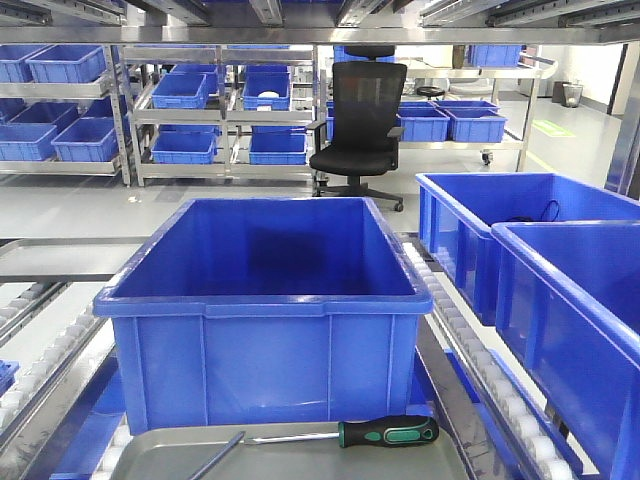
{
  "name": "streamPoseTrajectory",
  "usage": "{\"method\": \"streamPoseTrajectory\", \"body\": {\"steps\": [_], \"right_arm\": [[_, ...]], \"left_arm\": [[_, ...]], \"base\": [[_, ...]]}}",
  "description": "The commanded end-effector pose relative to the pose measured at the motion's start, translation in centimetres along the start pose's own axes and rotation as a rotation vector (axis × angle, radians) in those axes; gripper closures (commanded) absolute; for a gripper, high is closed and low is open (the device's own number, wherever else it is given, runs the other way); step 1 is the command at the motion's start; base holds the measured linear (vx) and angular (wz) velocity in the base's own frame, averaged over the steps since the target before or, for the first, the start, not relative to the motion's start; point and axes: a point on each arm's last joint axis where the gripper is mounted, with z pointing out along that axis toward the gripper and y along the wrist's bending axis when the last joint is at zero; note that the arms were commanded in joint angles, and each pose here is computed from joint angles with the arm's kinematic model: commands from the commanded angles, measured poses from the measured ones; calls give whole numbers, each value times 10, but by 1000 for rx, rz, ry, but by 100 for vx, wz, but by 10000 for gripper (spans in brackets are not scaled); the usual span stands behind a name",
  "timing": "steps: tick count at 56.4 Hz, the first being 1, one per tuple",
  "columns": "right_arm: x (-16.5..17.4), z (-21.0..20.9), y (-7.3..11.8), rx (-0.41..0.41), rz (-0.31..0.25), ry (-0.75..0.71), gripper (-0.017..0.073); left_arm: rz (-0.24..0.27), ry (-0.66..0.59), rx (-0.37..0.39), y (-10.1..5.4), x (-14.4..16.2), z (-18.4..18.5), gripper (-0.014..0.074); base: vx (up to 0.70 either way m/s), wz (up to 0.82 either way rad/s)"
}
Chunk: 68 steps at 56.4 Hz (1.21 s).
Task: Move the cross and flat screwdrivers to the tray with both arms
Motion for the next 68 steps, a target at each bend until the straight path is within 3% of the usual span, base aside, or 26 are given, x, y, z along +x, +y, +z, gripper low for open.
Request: {"method": "streamPoseTrajectory", "body": {"steps": [1,3,7,9,16,24,31,35,68], "right_arm": [[-15,-1,0,7,-10,-98,567],[-15,-1,0,7,-10,-98,567],[-15,-1,0,7,-10,-98,567],[-15,-1,0,7,-10,-98,567],[-15,-1,0,8,-11,-98,567],[-15,-1,0,8,-11,-98,567],[-15,-1,0,8,-11,-98,567],[-15,-1,0,8,-11,-98,567],[-16,-1,0,7,-10,-99,567]], "left_arm": [[-24,-73,12,-3,-13,-1,591],[-13,-75,10,-3,-14,-1,591],[170,-93,-45,2,-13,-1,591],[229,-98,-82,5,-11,-2,591],[306,-144,-229,18,-2,-4,591],[298,-245,-339,32,18,-5,591],[294,-351,-371,42,39,-4,591],[342,-322,-388,42,40,-4,591],[343,-323,-389,42,40,-5,591]], "base": [[0,0],[0,0],[0,0],[0,0],[0,1],[0,0],[0,0],[0,0],[0,0]]}}
